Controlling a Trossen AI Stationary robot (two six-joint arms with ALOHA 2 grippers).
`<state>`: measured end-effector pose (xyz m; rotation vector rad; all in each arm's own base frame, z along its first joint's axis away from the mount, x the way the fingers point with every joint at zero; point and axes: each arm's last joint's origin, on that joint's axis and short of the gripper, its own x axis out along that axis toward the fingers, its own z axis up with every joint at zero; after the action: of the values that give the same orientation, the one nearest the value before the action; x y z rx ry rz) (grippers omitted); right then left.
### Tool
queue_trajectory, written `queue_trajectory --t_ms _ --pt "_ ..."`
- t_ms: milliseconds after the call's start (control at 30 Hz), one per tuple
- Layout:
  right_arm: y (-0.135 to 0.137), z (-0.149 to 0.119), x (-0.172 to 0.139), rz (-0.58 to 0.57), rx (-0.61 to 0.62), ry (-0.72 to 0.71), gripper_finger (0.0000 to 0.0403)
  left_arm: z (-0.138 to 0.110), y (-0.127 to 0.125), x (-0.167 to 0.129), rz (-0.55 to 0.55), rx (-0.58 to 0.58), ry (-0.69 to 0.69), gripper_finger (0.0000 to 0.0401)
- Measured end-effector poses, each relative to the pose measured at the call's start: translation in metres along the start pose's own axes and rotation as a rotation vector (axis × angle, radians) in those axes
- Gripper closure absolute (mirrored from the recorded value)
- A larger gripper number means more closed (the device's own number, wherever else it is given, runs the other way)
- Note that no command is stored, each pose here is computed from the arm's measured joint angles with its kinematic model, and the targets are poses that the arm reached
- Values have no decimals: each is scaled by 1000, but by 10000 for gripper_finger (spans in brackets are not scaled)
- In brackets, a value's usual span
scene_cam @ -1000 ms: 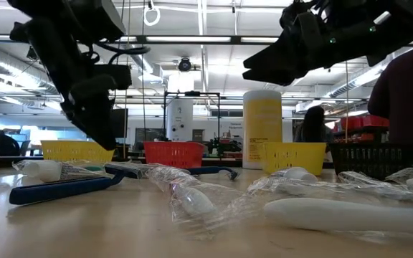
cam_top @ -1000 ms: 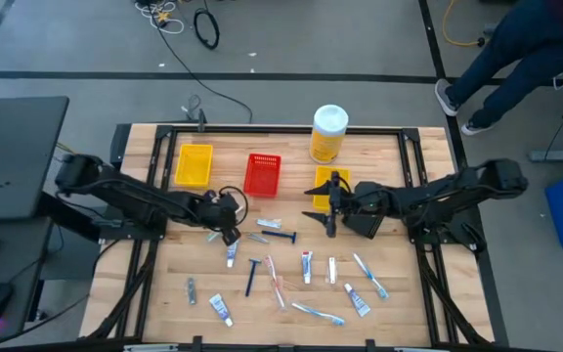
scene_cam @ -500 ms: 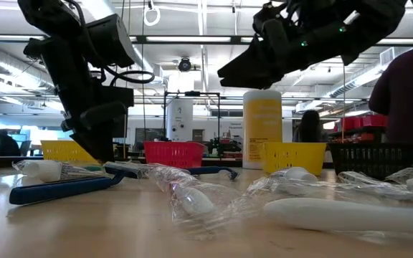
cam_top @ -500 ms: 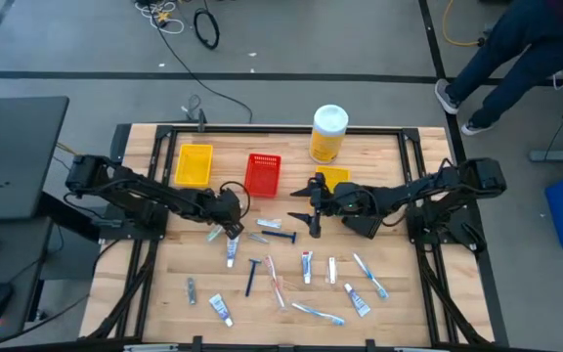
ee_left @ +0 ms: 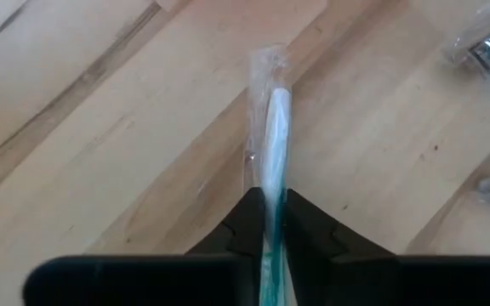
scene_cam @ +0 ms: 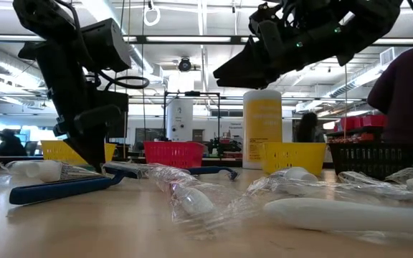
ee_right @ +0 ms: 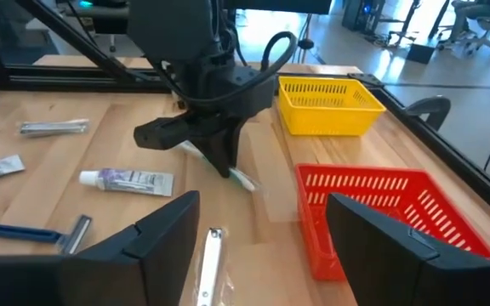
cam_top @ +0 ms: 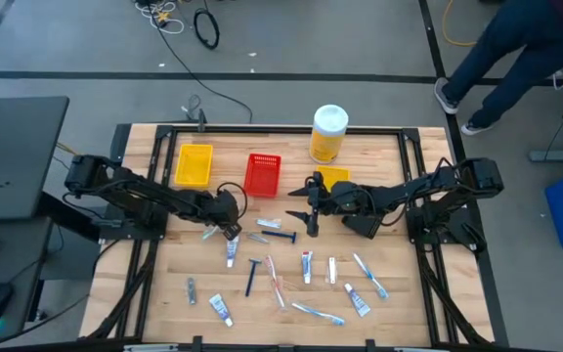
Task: Pick & Place Travel size toiletries
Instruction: Put the green toothbrush into the left yellow basket
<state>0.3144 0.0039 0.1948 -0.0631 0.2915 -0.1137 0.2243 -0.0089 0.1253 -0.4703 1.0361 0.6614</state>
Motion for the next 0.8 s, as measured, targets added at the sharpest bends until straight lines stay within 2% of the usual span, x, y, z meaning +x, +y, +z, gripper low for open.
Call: queue_trajectory --t_ms 200,367,467,567,667,733,800 --pt "-6 0 1 -18 2 0 146 4 -3 -2 9 -30 -15 377" --pt "-11 0 1 -35 7 1 143 22 -14 -17 9 -67 -104 368" --pt "-15 -1 2 -46 10 1 139 38 -17 -34 69 -101 -150 375" --pt "-18 0 2 -56 14 -7 136 51 -14 -54 200 -136 -213 377" --pt "-19 1 2 -59 17 -22 135 65 -7 -70 305 -225 -293 373" --pt "-19 1 2 -58 17 -24 137 76 -3 -77 320 -258 -312 370" --pt "-19 2 2 -58 18 -34 142 81 5 -80 378 -241 -319 370"
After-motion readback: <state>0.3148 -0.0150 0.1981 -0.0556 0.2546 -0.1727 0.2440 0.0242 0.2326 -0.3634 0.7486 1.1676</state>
